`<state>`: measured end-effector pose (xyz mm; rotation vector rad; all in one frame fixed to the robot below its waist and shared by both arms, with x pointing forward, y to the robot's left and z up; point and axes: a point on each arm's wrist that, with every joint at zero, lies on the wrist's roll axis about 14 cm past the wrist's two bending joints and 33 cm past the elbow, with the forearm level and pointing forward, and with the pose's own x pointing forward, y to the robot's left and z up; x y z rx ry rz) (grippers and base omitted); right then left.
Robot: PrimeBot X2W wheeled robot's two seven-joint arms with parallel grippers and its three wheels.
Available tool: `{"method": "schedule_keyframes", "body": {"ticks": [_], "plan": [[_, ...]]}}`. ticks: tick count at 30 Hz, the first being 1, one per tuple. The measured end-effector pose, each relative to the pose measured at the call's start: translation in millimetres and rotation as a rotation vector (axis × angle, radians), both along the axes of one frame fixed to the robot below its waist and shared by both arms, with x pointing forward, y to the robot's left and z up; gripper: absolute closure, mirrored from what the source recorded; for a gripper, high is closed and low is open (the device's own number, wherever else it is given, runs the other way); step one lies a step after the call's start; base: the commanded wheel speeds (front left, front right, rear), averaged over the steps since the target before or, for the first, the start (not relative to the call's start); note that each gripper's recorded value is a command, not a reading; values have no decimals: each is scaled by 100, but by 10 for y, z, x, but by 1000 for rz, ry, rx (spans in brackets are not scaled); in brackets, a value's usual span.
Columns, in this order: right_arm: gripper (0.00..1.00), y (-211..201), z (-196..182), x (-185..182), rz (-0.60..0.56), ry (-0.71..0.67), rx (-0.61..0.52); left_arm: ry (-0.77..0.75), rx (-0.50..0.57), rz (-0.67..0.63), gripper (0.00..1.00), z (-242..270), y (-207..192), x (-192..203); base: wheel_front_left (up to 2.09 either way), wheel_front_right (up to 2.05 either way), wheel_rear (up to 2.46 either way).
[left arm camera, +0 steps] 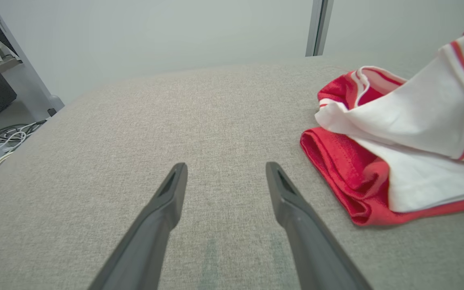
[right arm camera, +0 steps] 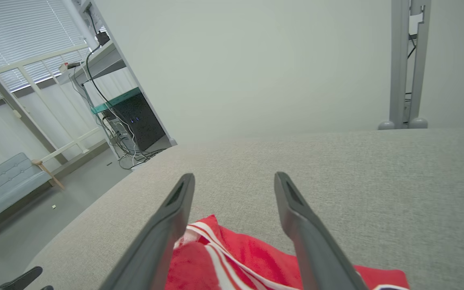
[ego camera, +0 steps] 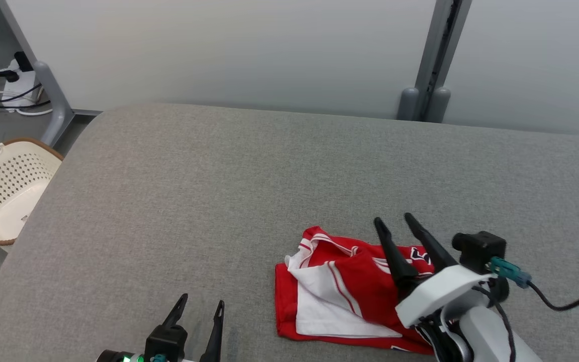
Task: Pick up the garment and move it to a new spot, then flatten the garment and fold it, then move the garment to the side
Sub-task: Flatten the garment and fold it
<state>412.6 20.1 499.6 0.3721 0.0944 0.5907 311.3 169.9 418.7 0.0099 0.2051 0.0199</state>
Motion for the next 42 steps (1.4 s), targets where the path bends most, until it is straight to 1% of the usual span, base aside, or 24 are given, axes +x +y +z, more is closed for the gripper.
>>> {"method": "schedule_keyframes", "body": {"ticks": [6, 7, 12, 18, 21, 25, 29, 42], "plan": [[0, -764, -86, 76, -225, -21, -43, -30, -4, -19, 0, 92, -62, 154, 0, 0, 0], [0, -764, -86, 76, -225, -21, -43, -30, -4, -19, 0, 92, -62, 154, 0, 0, 0], [0, -1288, -129, 24, -370, -36, -92, -44, -5, -17, 0, 133, -67, 237, 0, 0, 0], [0, -1766, -138, -119, -497, -55, -150, -66, -3, -3, 0, 197, -32, 301, 0, 0, 0], [0, -1885, -154, -208, -526, -57, -175, -78, 3, 2, 0, 232, -13, 315, 0, 0, 0], [0, -1943, -172, -314, -536, -60, -206, -83, 10, 1, 0, 244, -8, 294, 0, 0, 0], [0, -1995, -182, -406, -550, -57, -208, -93, 11, -1, 0, 271, -11, 273, 0, 0, 0], [0, -1779, -294, -592, -476, -37, -236, -105, 11, 6, 0, 297, 7, 156, 0, 0, 0]]}}
